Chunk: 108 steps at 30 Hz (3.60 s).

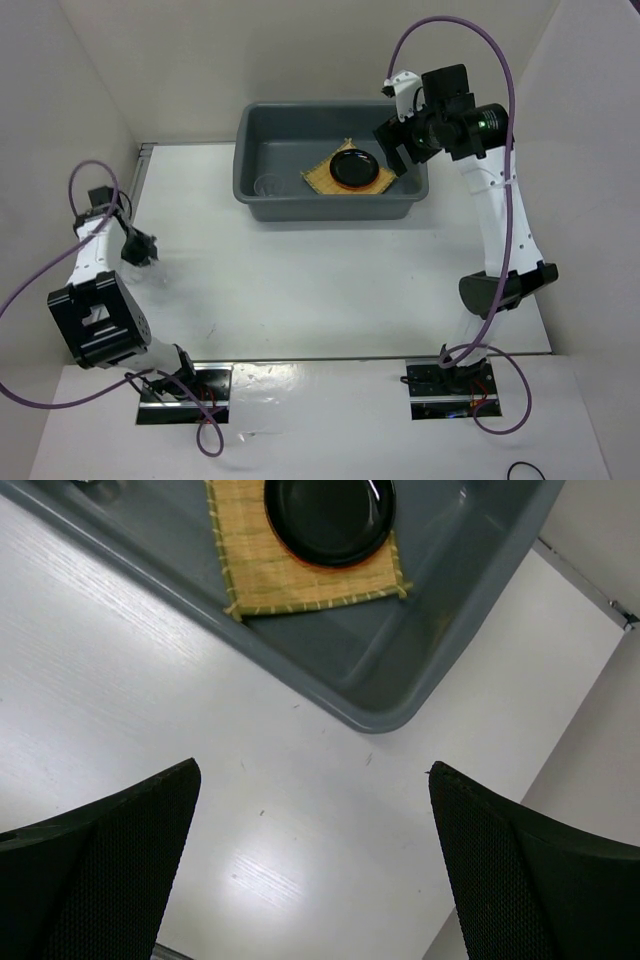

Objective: Place the mixed dishes into the plastic bin

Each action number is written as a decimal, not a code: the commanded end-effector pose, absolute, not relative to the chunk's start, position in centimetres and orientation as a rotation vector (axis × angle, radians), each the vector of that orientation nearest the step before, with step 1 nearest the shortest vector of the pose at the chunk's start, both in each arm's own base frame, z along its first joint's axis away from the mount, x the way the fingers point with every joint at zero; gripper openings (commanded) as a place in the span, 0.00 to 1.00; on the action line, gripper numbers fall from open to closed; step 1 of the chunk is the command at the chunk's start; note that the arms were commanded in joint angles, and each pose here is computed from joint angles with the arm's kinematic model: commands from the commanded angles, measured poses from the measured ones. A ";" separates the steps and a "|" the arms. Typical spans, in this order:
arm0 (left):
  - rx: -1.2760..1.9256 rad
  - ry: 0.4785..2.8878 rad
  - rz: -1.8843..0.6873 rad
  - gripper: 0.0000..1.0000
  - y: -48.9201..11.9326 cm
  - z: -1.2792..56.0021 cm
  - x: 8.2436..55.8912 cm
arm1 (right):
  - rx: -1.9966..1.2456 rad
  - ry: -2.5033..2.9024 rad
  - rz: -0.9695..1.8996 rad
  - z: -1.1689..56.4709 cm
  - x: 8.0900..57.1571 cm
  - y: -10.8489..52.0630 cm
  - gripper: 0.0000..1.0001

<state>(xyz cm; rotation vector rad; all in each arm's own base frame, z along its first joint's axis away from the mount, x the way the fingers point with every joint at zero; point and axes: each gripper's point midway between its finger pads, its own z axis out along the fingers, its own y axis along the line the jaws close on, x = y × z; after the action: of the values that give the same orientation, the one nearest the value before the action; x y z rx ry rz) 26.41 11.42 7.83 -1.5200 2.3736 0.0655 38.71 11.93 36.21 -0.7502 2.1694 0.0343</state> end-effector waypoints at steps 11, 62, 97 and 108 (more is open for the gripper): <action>-1.038 1.495 -0.844 0.00 8.0 37.1 47.5 | -0.724 2.183 -0.132 36.6 34.9 8.4 0.98; -0.397 1.943 -0.091 1.00 -12.8 29.7 61.1 | -0.534 2.189 -0.278 38.4 35.3 3.3 0.98; -0.300 2.129 -0.155 1.00 -14.0 36.5 47.9 | -0.156 2.264 -0.227 32.5 22.5 -4.8 0.98; -0.036 2.156 -0.252 1.00 -26.7 34.9 44.0 | -0.276 2.114 -0.203 34.3 26.6 -3.2 0.98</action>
<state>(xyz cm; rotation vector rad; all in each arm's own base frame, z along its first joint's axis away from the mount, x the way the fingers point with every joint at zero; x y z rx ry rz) 43.39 -29.64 32.42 0.0363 2.2114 -0.2744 24.19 -3.45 32.27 -0.2432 2.2365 -0.1827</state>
